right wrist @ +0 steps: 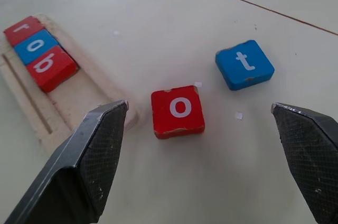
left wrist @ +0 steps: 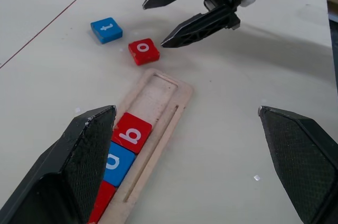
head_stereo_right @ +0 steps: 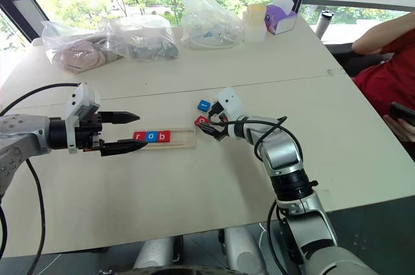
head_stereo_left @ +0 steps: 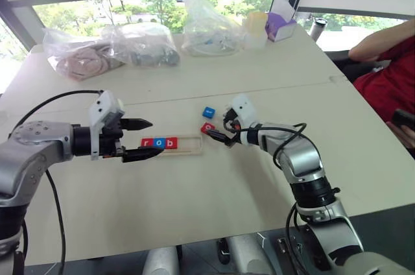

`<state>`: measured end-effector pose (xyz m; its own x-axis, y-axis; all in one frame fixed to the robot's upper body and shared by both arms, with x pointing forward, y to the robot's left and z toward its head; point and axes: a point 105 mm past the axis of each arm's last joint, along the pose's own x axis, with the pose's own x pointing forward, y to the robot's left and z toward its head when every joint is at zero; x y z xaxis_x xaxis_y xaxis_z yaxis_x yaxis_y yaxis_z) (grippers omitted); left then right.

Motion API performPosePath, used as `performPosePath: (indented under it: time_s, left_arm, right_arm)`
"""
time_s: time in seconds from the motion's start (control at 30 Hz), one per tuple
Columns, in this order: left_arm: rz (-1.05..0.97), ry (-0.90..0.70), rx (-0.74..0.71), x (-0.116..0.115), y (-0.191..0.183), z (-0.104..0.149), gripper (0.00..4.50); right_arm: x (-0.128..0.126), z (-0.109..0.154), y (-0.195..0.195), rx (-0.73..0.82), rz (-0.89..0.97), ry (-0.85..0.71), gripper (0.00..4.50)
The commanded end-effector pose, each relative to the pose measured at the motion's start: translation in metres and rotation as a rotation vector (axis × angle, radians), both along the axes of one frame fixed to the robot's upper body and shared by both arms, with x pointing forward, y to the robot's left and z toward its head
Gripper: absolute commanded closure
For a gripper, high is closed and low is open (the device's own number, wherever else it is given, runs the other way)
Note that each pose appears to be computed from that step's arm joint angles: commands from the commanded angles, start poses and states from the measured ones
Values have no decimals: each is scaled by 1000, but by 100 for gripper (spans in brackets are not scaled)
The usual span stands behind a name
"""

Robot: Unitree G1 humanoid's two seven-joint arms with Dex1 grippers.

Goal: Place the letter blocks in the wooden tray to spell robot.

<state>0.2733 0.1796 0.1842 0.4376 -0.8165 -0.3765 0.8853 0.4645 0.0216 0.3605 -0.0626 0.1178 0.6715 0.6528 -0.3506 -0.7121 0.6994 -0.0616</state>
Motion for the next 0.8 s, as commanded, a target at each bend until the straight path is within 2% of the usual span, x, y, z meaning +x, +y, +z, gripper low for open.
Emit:
performPosePath:
  time_s: [0.03,0.3,0.4,0.53,0.57,0.67,0.8]
  left_arm:
    - [6,-51,20,3,6,13,0]
    - [17,-51,27,3,8,11,0]
    - [21,-51,33,3,8,9,0]
    - [25,-52,34,3,9,9,0]
    - [26,-51,35,2,9,8,0]
    - [28,-49,38,2,9,6,0]
    - [23,-52,41,1,8,6,0]
  right_arm:
    - [3,0,6,4,-7,-34,8]
    - [5,-19,12,-28,14,-19,8]
    - [7,-23,11,-31,19,-20,96]
    - [7,-20,13,-8,26,-20,304]
    - [6,-18,14,-3,28,-24,337]
    - [6,-11,14,7,15,-43,337]
    - [4,13,-3,16,-96,-102,337]
